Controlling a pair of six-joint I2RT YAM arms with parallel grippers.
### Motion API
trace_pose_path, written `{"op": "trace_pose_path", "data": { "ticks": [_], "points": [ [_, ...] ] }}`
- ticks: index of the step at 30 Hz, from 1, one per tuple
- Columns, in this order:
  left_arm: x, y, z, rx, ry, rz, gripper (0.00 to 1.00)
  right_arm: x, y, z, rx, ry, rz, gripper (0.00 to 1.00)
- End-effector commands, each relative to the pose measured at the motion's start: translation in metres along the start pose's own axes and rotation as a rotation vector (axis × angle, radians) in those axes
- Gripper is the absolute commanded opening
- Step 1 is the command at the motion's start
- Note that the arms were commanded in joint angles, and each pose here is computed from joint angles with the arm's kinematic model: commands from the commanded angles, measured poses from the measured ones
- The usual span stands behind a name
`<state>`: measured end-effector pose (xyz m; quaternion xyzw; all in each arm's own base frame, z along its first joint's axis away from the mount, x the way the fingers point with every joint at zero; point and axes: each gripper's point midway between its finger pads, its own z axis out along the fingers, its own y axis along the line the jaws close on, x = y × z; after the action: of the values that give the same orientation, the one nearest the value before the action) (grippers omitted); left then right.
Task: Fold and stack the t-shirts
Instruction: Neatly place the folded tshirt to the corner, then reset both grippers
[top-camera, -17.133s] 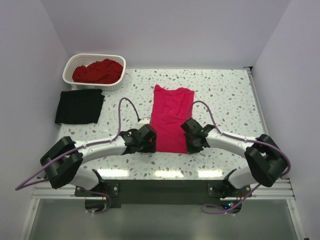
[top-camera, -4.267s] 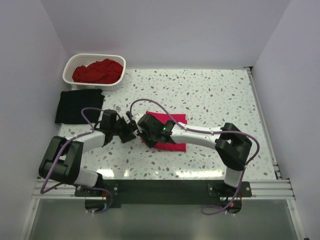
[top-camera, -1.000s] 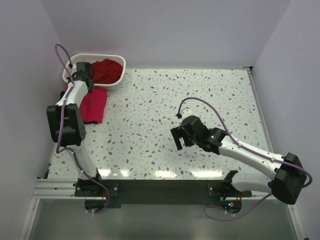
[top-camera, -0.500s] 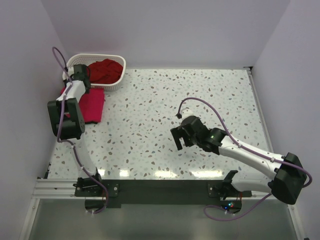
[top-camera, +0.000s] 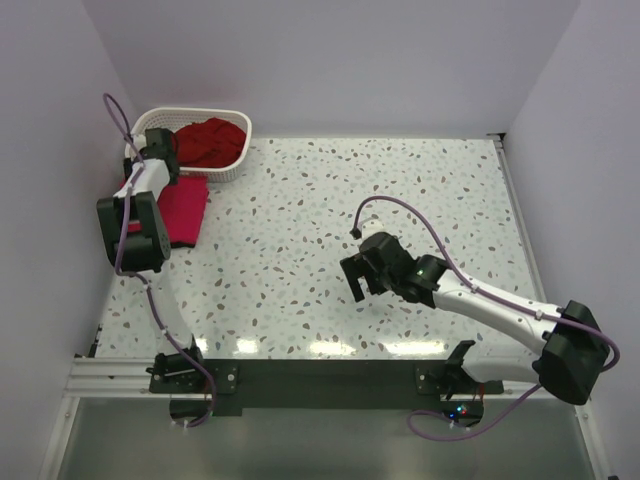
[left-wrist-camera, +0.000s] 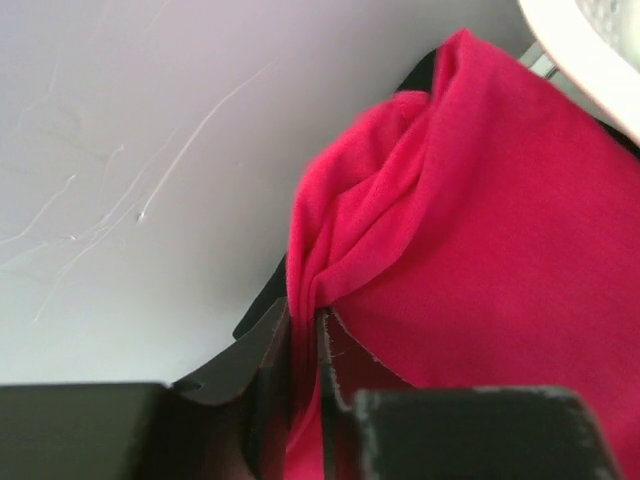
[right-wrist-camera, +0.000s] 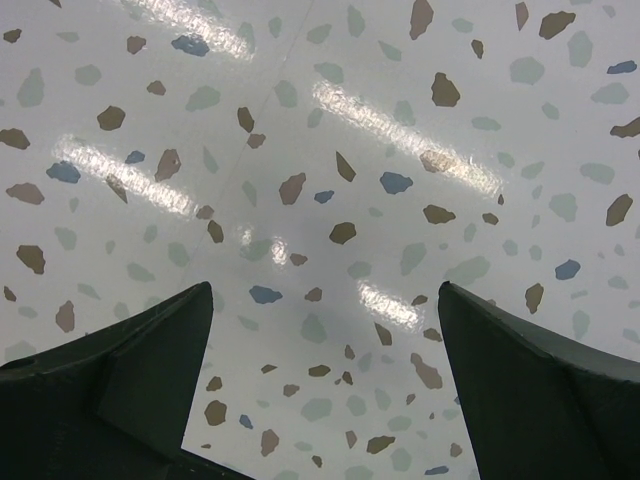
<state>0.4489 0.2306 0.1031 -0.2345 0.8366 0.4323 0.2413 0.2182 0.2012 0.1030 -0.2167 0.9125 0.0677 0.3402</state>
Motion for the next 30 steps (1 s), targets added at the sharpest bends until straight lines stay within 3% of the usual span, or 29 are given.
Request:
{"op": "trace_pose_path", "data": {
  "ticks": [1,4,5,10,11,15,18,23,26,30],
  "points": [
    [-0.023,0.023,0.001,-0.074,-0.043,-0.098,0.25,-0.016,-0.003,-0.002,0.022,-0.043,0.007,0.97],
    [-0.018,0.029,-0.003,-0.077,-0.027,-0.121,0.44,-0.018,-0.003,-0.003,0.022,-0.045,0.012,0.98],
    [-0.014,0.033,-0.003,-0.081,-0.011,-0.145,0.56,-0.019,-0.003,-0.003,0.026,-0.048,0.012,0.97],
    [-0.011,0.054,-0.023,-0.015,0.002,-0.286,0.82,-0.029,-0.009,-0.009,0.062,-0.061,0.036,0.98],
    [-0.004,0.051,-0.027,0.018,0.014,-0.327,0.91,-0.028,-0.011,-0.01,0.076,-0.052,0.038,0.98],
    [-0.014,0.036,-0.068,0.302,-0.026,-0.451,0.98,-0.04,-0.024,-0.014,0.149,-0.06,0.055,0.98],
    [-0.023,0.02,-0.131,0.616,-0.112,-0.503,1.0,-0.051,-0.035,-0.017,0.206,-0.065,0.092,0.99],
    [-0.004,-0.007,-0.224,0.819,-0.192,-0.369,1.0,-0.068,-0.077,-0.024,0.278,-0.061,0.269,0.99],
    [0.006,0.0,-0.276,0.927,-0.267,-0.326,1.0,-0.075,-0.11,-0.042,0.326,-0.084,0.383,0.99],
    [0.012,0.062,-0.326,1.026,-0.423,-0.401,1.0,-0.08,-0.151,-0.088,0.431,-0.169,0.481,0.99]
  ]
}}
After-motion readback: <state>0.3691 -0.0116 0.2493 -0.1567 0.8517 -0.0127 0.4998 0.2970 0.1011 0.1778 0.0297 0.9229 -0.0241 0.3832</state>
